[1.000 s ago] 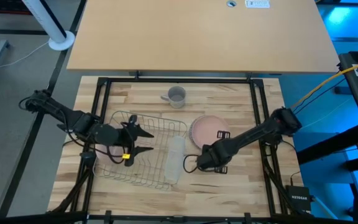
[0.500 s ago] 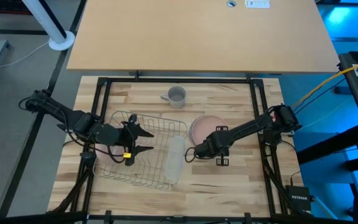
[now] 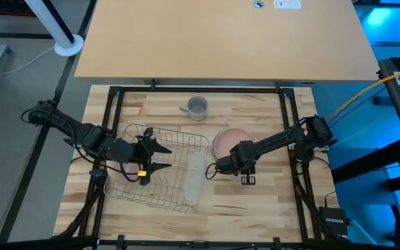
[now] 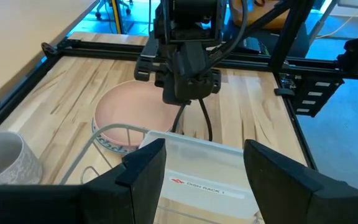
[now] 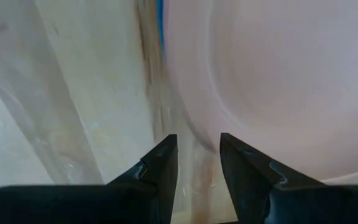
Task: Sort dishes
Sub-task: Put the pink plate in the dish rack
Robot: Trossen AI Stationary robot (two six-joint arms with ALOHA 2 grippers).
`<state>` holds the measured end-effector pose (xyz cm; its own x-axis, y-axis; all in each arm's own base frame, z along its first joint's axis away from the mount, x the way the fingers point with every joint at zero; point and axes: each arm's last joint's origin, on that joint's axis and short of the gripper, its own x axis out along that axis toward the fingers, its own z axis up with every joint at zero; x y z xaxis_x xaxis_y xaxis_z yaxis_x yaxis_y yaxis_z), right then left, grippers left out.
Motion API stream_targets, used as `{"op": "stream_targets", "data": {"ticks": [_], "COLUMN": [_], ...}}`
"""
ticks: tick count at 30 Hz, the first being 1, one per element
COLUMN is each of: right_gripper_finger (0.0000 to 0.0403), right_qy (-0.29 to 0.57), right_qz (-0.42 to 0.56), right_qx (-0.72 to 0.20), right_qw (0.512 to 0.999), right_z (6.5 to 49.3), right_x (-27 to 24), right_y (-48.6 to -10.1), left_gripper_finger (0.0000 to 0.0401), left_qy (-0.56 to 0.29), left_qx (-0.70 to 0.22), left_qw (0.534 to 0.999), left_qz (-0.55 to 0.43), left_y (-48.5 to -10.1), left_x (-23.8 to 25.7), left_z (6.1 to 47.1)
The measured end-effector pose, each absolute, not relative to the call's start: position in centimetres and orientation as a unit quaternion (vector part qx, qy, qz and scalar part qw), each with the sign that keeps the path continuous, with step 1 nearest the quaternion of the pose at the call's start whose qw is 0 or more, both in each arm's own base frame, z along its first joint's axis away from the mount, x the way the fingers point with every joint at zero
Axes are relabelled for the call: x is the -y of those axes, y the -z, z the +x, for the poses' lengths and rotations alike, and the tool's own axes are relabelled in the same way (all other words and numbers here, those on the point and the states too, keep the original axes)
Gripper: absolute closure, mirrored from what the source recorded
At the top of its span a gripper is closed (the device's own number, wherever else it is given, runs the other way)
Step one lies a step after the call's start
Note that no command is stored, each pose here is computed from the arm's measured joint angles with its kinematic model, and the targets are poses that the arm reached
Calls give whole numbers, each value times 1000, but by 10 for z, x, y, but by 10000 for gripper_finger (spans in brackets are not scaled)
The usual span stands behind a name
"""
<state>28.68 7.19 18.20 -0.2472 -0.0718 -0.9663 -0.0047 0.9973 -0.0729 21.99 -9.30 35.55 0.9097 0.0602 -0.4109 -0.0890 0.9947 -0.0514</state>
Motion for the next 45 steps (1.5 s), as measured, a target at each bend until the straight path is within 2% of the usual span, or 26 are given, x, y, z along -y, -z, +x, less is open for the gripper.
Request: {"op": "stream_targets", "data": {"ticks": [4, 15, 20, 36, 39, 45], "right_gripper_finger": [292, 377, 398, 387, 368, 302], "right_qy": [17, 14, 10, 9, 9, 5], "right_qz": [-29, -29, -22, -22, -21, -11], "right_qx": [-786, -771, -769, -768, -768, -768], "right_qw": [617, 636, 639, 640, 640, 640], "right_z": [288, 292, 293, 293, 293, 294], "right_x": [-72, -73, -74, -74, -74, -75], "right_y": [-182, -181, -181, -181, -181, -181], "left_gripper_finger": [193, 193, 193, 193, 193, 193], "left_qy": [-38, -38, -38, -38, -38, -38], "left_qx": [-209, -209, -209, -209, -209, -209], "left_qw": [977, 977, 977, 977, 977, 977], "left_qz": [-35, -34, -34, -35, -35, -35], "left_y": [-356, -356, -356, -356, -356, -356], "left_x": [93, 93, 93, 93, 93, 93], "left_z": [220, 220, 220, 220, 220, 220]}}
